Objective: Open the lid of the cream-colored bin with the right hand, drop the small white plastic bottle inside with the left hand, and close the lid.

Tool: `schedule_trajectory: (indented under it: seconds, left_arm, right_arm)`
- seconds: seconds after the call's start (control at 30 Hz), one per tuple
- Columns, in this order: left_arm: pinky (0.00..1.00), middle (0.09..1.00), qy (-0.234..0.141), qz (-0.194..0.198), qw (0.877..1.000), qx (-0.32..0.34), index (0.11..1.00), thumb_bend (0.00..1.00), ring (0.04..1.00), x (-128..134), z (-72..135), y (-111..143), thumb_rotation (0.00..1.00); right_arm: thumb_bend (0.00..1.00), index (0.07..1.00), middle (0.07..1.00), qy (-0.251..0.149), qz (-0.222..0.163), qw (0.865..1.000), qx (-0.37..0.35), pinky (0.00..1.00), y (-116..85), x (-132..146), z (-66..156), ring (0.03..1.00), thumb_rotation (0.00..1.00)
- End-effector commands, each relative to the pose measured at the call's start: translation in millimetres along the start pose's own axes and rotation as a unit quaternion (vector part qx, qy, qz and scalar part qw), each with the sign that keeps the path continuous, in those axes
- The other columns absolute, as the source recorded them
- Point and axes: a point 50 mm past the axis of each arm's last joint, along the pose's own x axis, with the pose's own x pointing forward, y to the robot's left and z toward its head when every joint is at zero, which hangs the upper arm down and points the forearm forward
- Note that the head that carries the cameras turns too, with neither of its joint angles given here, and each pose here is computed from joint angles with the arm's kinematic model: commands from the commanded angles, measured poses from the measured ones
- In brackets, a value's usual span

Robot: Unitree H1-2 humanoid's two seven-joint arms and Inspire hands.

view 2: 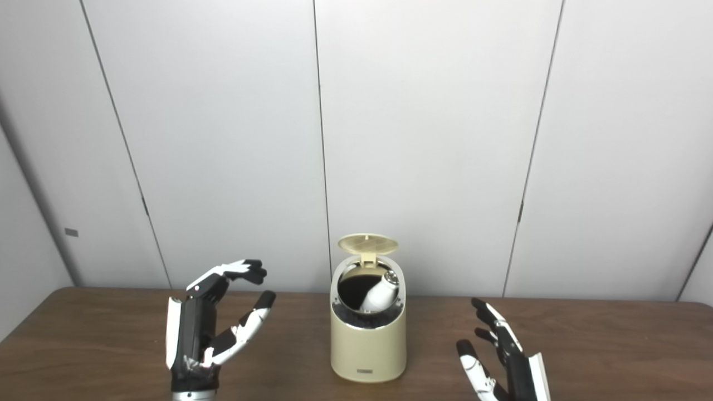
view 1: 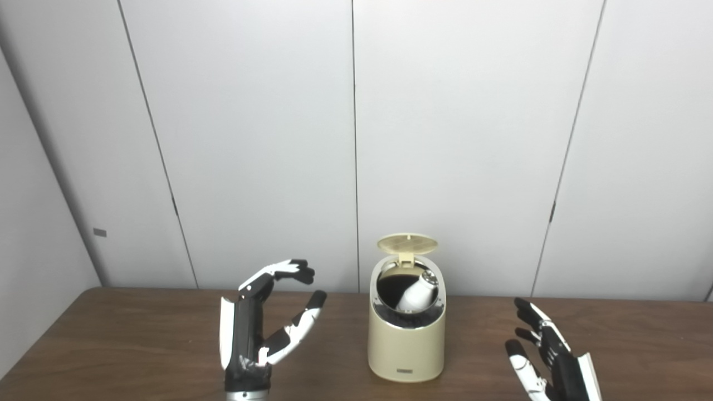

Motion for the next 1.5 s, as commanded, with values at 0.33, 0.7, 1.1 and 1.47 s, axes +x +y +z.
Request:
schedule_trajectory:
  seconds: [0.33,0.7,1.1,1.47]
  left_arm:
    - [0.91,0.988,0.041,-0.144,0.988,-0.038,0.985,0.32,0.959,-2,-13,13,0.97]
    - [0.96,0.988,0.074,-0.192,0.979,-0.011,0.963,0.46,0.981,-4,-23,7,0.98]
    - [0.97,0.986,0.084,-0.192,0.978,-0.002,0.96,0.46,0.985,-5,-24,7,1.0]
    - [1.0,0.981,0.094,-0.168,0.981,0.008,0.952,0.53,0.993,-4,-26,18,1.0]
  right_arm:
    - [0.65,0.998,0.999,-0.193,0.071,0.944,-0.259,0.94,-42,75,98,0.996,1.0]
    - [0.76,0.931,1.0,-0.212,0.086,0.915,-0.333,0.96,-36,123,179,1.0,0.93]
    - [0.89,0.855,1.0,-0.202,0.141,0.887,-0.391,0.95,-12,161,191,1.0,0.99]
    - [0.87,0.783,1.0,-0.175,0.183,0.867,-0.43,1.0,8,183,184,1.0,0.96]
